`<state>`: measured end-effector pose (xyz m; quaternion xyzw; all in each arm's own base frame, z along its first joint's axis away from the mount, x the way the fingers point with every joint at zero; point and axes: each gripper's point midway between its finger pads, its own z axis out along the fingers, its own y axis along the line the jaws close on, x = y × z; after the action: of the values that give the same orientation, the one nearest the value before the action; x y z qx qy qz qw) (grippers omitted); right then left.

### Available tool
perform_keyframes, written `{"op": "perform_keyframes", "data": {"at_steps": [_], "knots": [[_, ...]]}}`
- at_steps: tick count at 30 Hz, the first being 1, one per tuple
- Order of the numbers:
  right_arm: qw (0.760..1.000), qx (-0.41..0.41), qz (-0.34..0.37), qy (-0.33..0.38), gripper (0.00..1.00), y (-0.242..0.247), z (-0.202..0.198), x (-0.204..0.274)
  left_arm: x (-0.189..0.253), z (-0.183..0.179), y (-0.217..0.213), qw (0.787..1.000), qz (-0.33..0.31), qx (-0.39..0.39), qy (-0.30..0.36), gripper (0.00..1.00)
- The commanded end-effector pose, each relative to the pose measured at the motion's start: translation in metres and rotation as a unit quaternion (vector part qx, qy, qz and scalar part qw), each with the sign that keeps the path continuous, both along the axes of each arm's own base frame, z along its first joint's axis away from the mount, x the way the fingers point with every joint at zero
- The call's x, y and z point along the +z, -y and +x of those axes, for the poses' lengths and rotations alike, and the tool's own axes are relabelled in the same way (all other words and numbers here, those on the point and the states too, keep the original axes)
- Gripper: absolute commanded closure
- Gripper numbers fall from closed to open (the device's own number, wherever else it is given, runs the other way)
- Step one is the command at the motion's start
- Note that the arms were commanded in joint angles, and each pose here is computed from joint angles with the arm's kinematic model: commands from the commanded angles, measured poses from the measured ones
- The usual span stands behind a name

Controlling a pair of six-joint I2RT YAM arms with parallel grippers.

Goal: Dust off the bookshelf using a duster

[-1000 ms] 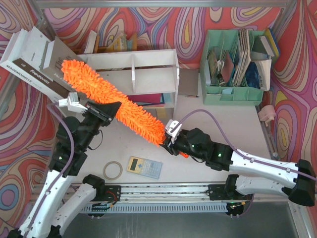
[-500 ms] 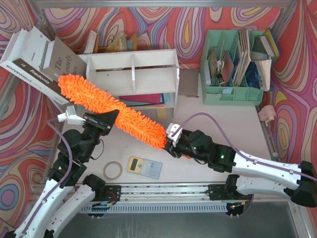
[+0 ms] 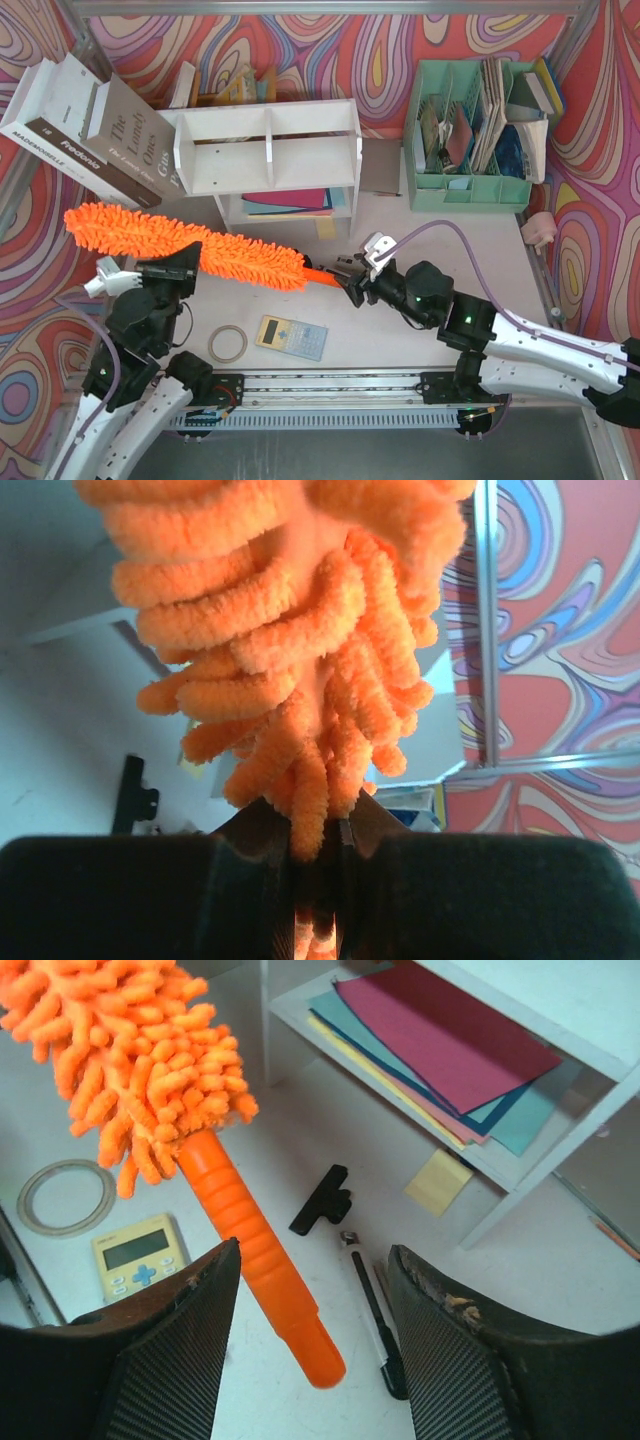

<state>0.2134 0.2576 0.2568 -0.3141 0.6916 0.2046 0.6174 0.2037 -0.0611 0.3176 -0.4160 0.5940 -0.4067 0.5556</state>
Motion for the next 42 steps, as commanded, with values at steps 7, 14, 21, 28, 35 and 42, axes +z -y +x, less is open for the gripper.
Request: {"op": "perform_keyframes", "data": {"at_steps": [7, 14, 21, 28, 35, 42], "knots": [[0.994, -0.096, 0.042, 0.026, 0.36, 0.031, 0.017, 0.032, -0.05, 0.008, -0.021, 0.996, 0.004, 0.069, -0.051, 1.0], [0.989, -0.141, 0.041, 0.016, 0.23, 0.042, 0.025, 0.029, -0.077, 0.017, -0.019, 0.995, 0.008, 0.08, -0.065, 1.0], [0.987, -0.155, 0.04, 0.009, 0.01, 0.042, 0.029, 0.026, -0.111, 0.028, -0.003, 0.993, 0.018, 0.061, -0.104, 1.0], [0.981, -0.185, 0.061, 0.012, 0.01, 0.049, 0.033, 0.03, -0.13, 0.037, 0.012, 0.986, 0.07, 0.026, -0.149, 1.0], [0.978, -0.198, 0.059, 0.003, 0.01, 0.05, 0.035, 0.022, -0.167, 0.042, 0.005, 0.982, 0.035, 0.045, -0.182, 1.0], [0.978, -0.201, 0.053, -0.012, 0.01, 0.047, 0.037, 0.011, -0.201, 0.049, -0.008, 0.979, -0.018, 0.069, -0.192, 1.0]]}}
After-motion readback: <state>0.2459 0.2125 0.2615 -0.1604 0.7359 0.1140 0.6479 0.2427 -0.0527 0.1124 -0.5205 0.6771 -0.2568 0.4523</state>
